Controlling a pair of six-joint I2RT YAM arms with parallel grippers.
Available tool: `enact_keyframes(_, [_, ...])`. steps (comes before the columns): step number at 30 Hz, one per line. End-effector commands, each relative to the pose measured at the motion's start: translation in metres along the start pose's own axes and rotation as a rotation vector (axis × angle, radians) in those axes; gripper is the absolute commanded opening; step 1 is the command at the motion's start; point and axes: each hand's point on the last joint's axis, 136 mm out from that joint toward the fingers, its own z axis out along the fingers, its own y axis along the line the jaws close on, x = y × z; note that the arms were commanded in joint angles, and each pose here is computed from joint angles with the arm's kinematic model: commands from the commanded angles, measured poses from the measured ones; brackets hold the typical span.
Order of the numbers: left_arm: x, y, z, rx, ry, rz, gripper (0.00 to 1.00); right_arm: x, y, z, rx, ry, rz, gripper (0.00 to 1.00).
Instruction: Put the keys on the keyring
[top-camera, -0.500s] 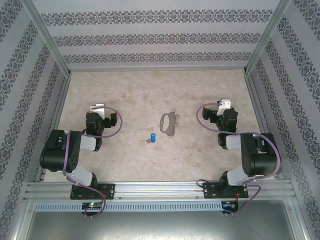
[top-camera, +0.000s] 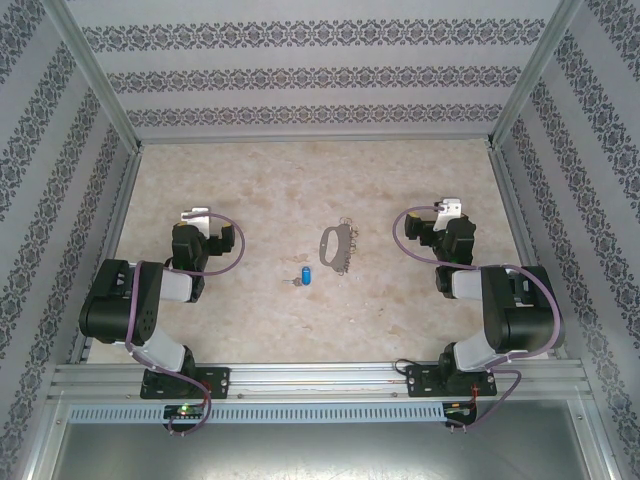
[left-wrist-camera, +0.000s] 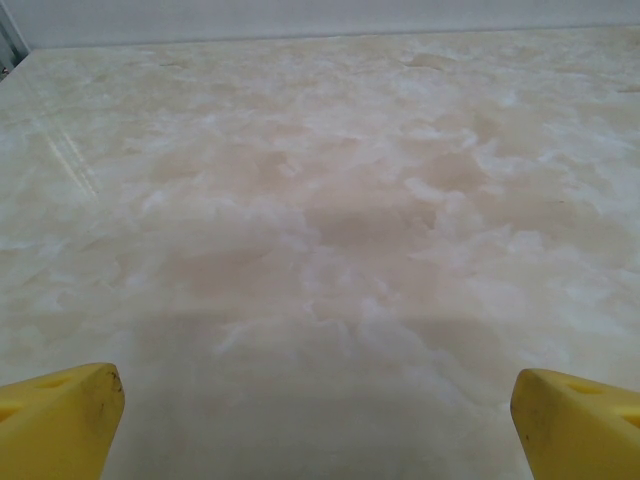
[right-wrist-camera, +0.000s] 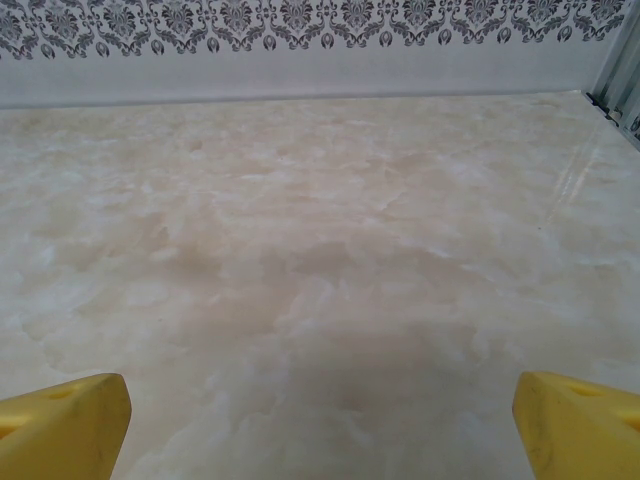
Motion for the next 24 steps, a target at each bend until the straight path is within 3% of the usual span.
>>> enact_keyframes(1, [-0.011,0.002,0.002,0.006,-0.032,-0.002,1.00,-0.002,0.001,-0.001,0.002,-0.024,-0.006,0.98])
enact_keyframes(18, [-0.011,0.001,0.002,0.014,-0.031,0.001,1.00,-0.003,0.000,-0.001,0.016,-0.025,-0.013,0.98])
enact_keyframes(24, [-0.029,0.002,-0.014,0.014,-0.014,-0.001,1.00,-0.031,0.001,-0.017,0.082,0.020,-0.033,0.98])
